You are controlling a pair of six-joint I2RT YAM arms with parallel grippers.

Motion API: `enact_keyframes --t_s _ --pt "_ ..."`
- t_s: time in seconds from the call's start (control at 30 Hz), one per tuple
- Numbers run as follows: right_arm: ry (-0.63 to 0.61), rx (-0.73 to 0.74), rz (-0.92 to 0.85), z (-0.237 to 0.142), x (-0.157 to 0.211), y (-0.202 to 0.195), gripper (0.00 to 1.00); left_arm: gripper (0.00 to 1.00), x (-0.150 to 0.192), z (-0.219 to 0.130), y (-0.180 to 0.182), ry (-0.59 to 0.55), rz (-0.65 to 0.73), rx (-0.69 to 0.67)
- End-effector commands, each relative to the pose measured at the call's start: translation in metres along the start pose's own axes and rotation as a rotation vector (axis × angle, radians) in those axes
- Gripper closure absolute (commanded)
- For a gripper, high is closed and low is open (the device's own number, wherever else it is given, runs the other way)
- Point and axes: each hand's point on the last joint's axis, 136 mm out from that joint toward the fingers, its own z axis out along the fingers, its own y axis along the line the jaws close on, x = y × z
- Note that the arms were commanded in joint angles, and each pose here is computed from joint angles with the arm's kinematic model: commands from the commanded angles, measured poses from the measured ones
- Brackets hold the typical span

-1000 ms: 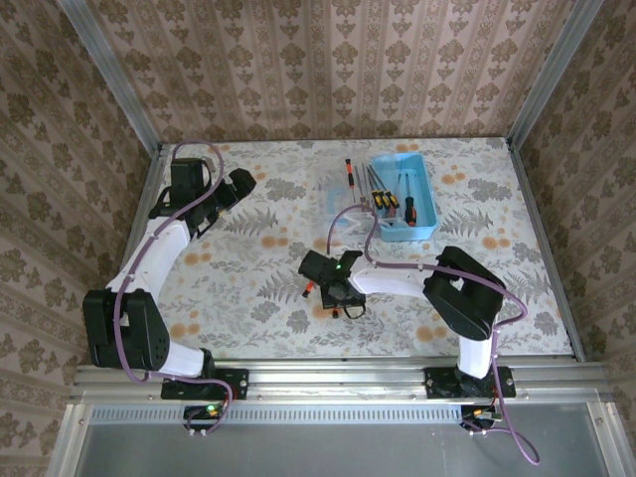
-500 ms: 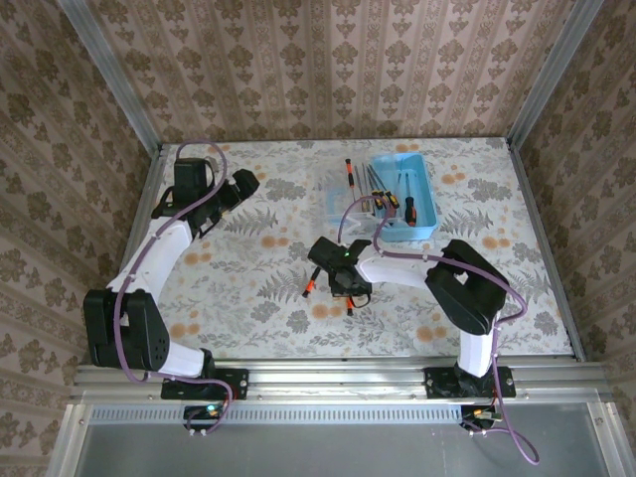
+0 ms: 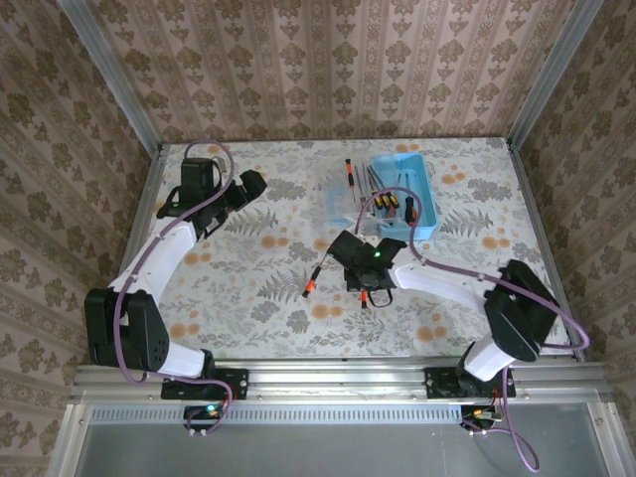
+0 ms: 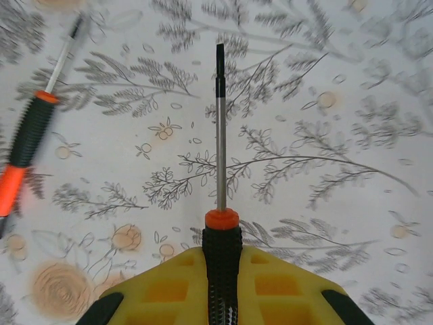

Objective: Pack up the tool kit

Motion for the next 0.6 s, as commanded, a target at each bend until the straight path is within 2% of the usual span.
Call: enact_keyframes --t_s 0.0,0.13,0.27,0.4,0.57 --pt "-0.090 0.043 -0.040 -0.038 -0.029 -0.019 0.86 0.00 0.001 -0.001 -0.007 -0.004 0.032 0.014" --pt "-0.169 0.022 -0.054 -0.066 -0.078 -0.026 0.85 0.00 0.006 0.001 -0.013 0.010 0.043 0.025" --pt "-0.226 0.013 -0.092 -0.071 -0.134 -0.026 0.85 0.00 0.018 0.006 -0.021 0.037 0.070 0.035" --pt "-0.254 -0.008 -0.060 -0.054 -0.188 -0.028 0.85 0.00 0.030 0.011 -0.031 0.075 0.102 0.044" --pt "-0.228 -0.026 -0.054 -0.020 -0.232 -0.024 0.85 0.00 0.037 0.013 -0.038 0.092 0.125 0.055"
